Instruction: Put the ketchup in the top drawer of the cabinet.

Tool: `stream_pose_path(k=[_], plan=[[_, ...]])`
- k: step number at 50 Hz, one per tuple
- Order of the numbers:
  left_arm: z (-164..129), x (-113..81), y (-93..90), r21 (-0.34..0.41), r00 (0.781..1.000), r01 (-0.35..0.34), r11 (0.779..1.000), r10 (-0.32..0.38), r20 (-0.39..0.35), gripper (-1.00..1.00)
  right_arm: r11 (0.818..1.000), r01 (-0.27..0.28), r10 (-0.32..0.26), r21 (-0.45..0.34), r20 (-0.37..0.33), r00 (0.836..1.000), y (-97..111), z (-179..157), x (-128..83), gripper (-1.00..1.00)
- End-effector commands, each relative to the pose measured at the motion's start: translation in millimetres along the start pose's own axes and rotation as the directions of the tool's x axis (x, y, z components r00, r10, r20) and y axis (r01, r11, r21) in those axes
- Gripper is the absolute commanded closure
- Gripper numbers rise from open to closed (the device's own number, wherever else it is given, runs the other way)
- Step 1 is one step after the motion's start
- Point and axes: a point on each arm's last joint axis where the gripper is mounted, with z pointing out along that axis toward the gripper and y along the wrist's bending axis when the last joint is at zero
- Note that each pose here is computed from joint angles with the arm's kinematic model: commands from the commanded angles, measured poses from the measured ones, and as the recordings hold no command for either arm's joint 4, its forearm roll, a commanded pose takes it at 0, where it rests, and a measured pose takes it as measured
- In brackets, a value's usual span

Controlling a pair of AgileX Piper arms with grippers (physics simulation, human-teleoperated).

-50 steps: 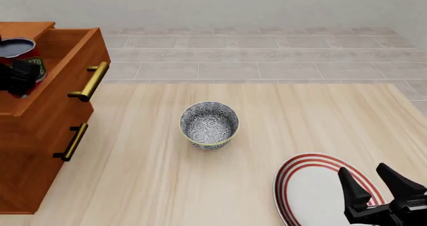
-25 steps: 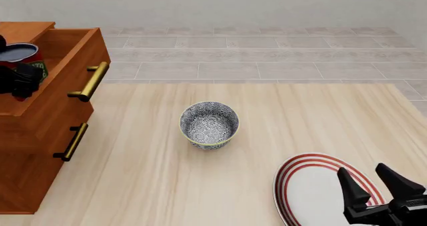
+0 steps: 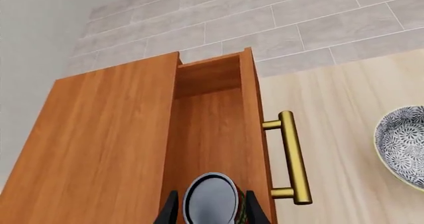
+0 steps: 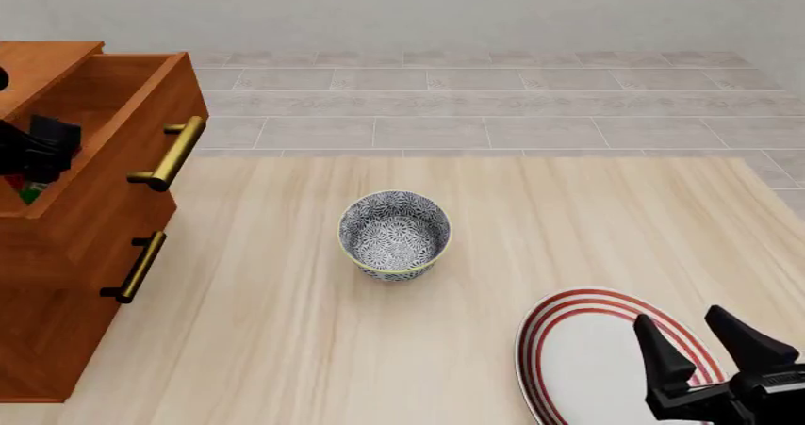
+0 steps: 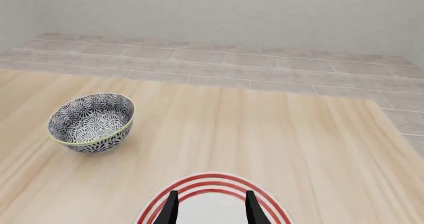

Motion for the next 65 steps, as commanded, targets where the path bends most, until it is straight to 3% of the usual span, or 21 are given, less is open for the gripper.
stream_pose_path(k=[1, 10, 23, 24, 36, 49, 65], plan=[[-2.0, 0.2, 0.0, -0.003, 1.0, -0.008, 1.0, 0.008, 0.008, -1.0, 1.0, 0.002, -0.002, -0.002, -0.001, 1.0, 0.1, 2.0, -0.1, -1.0], [-8.0, -4.7, -0.3, 0.001, 1.0, -0.012, 1.0, 0.012, 0.021, -1.0, 1.0, 0.001, -0.001, -0.001, -0.002, 1.0, 0.0, 3.3, -0.1, -1.0], [-43.5, -21.0, 0.9, 0.0, 0.996, -0.034, 0.999, 0.034, 0.084, -1.0, 1.0, 0.0, 0.0, -0.003, -0.004, 1.0, 0.3, 4.9, 0.0, -1.0], [-51.0, -22.1, 1.4, -0.012, 0.992, -0.059, 0.998, 0.06, 0.109, -1.0, 1.0, 0.0, -0.001, -0.004, -0.004, 1.0, 0.4, 4.4, 0.0, -1.0], [-80.2, -34.9, -1.7, 0.021, 0.986, -0.062, 0.998, 0.058, 0.157, -1.0, 1.0, 0.002, -0.002, -0.006, -0.007, 1.0, 0.5, 3.0, 0.3, -1.0], [-119.6, -48.8, -8.2, 0.089, 0.967, -0.082, 0.993, 0.058, 0.248, -1.0, 1.0, 0.005, -0.005, -0.009, -0.01, 1.0, 0.8, 3.2, 0.7, -1.0], [-125.8, -44.5, -24.1, 0.191, 0.953, -0.124, 0.974, 0.063, 0.295, -1.0, 1.0, 0.005, -0.005, -0.005, -0.011, 1.0, 0.4, 4.8, 0.7, -1.0]])
